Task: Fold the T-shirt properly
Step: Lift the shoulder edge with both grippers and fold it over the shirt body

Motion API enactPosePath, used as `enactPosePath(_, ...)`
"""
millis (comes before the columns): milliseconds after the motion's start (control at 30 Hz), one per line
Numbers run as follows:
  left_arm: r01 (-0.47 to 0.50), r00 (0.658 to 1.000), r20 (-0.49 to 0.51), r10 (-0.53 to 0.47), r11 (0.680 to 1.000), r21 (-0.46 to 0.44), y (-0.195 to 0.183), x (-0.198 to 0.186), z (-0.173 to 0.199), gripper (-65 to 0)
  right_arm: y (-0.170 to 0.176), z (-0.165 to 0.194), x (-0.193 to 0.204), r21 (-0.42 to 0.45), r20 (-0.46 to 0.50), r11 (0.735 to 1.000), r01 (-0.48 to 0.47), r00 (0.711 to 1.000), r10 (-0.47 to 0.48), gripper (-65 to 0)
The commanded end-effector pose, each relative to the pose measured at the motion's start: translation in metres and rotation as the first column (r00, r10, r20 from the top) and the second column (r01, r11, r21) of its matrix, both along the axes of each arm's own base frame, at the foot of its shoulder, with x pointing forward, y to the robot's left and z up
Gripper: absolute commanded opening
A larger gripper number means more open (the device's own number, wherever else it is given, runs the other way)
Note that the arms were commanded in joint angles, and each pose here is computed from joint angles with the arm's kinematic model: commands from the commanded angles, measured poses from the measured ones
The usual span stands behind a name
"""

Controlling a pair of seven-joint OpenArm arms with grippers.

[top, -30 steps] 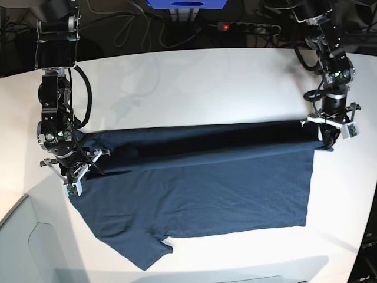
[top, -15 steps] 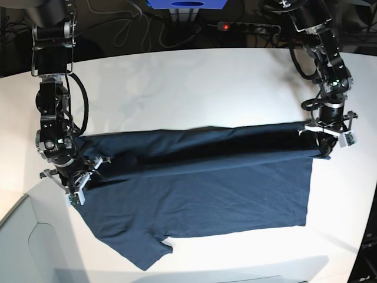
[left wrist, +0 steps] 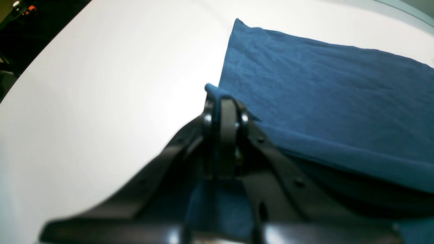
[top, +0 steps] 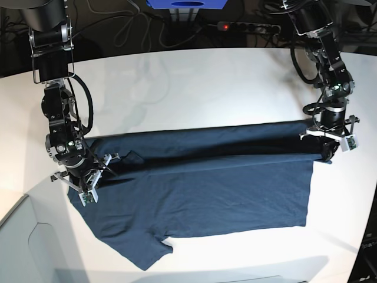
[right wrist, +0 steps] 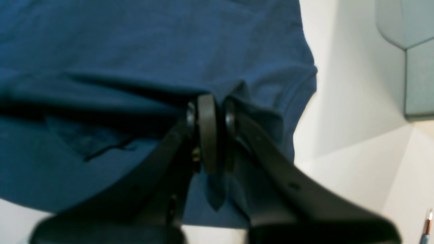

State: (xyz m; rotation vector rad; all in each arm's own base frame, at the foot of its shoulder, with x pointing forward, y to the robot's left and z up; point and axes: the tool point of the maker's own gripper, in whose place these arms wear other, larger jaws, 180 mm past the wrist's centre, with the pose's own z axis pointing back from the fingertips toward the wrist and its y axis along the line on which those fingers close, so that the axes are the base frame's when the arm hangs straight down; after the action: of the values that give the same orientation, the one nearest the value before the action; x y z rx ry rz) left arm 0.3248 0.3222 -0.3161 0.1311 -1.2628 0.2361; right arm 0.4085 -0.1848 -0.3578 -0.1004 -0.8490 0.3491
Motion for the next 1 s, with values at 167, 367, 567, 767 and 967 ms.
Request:
enactPosePath(167,-0.011,0.998,0.057,0.010,1.000,0.011,0.007,0.011,0.016,-65.0,0.000,0.024,0.016,0.007,0.091,1.000,-0.015,0.996,0.015,-64.9)
enactPosePath(367,-0.014,0.999,0.045,0.013,1.000,0.008,0.009,0.011,0.012,-65.0,0.001,0.022,0.014,0.006,0.084,1.000,-0.018,0.996,0.017,-64.8)
enactPosePath(567,-0.012,0.998,0.063,0.012,1.000,0.008,0.009,0.017,0.018,-65.0,0.002,0.021,0.014,0.008,0.083,1.000,-0.018,0.996,0.018,-64.8)
enactPosePath(767,-0.013,0.997,0.079,0.012,1.000,0.007,0.009,0.022,0.023,-63.3,0.002,0.020,0.013,0.007,0.080,1.000,-0.018,0.997,0.017,-64.8)
enactPosePath(967,-0.026,1.000,-0.011,0.026,0.999,-0.023,0.011,0.019,0.004,-57.9,-0.001,0.011,0.005,-0.002,0.036,1.000,-0.009,0.999,0.009,-60.5)
